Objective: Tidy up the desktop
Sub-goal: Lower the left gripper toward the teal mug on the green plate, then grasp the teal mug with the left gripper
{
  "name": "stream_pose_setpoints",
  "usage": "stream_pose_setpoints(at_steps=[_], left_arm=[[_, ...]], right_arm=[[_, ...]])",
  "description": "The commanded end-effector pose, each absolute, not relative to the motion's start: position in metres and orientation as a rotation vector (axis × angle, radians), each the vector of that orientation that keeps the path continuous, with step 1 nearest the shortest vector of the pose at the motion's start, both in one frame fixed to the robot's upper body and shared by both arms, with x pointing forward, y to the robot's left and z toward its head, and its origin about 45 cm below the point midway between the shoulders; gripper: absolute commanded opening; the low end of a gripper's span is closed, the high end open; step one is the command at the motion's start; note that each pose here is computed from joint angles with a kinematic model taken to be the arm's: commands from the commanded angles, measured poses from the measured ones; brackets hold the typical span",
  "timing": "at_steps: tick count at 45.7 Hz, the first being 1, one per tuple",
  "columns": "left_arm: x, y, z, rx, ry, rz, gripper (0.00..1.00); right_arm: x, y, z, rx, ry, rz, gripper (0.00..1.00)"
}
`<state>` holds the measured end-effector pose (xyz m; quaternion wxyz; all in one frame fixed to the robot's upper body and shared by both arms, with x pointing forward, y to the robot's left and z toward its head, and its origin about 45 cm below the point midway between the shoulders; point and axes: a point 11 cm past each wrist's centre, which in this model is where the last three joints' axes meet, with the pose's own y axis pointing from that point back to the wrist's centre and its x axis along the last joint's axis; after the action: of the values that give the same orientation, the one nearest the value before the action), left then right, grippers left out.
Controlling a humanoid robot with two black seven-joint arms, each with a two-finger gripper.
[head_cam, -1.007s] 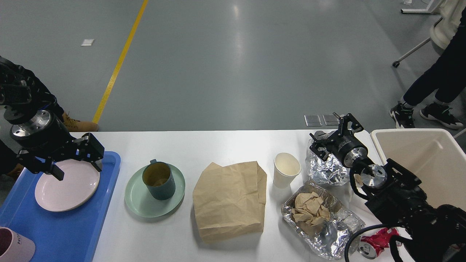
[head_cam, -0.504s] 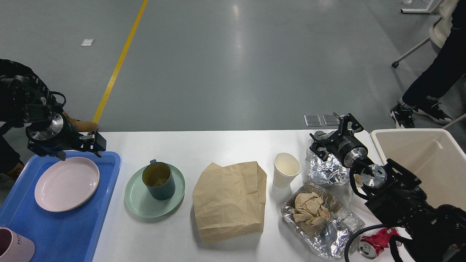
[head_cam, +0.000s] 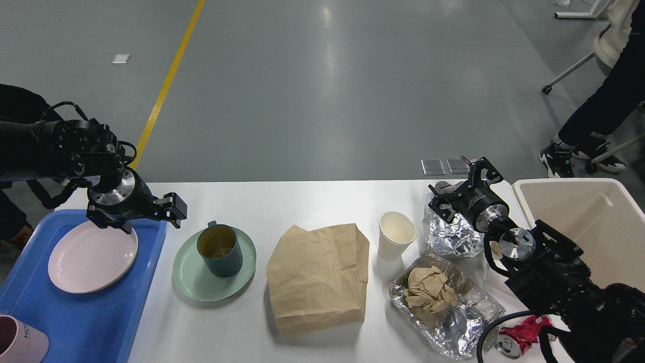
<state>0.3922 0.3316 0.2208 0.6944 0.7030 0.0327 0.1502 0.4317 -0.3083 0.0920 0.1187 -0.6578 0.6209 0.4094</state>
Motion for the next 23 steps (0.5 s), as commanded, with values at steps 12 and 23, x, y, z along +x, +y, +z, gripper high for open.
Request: stream_pose_setpoints(at_steps=[12, 23], left_arm=[[0.385, 0.329, 0.208, 1.590, 0.089, 0.276, 0.96], [0.394, 0.327, 0.206, 1.679, -0.036, 0.186, 0.96]], right_arm=[[0.432, -0.308, 0.092, -1.924, 1.816, 1.197, 1.00], [0.432, -0.308, 0.092, -1.924, 1.816, 1.197, 1.00]])
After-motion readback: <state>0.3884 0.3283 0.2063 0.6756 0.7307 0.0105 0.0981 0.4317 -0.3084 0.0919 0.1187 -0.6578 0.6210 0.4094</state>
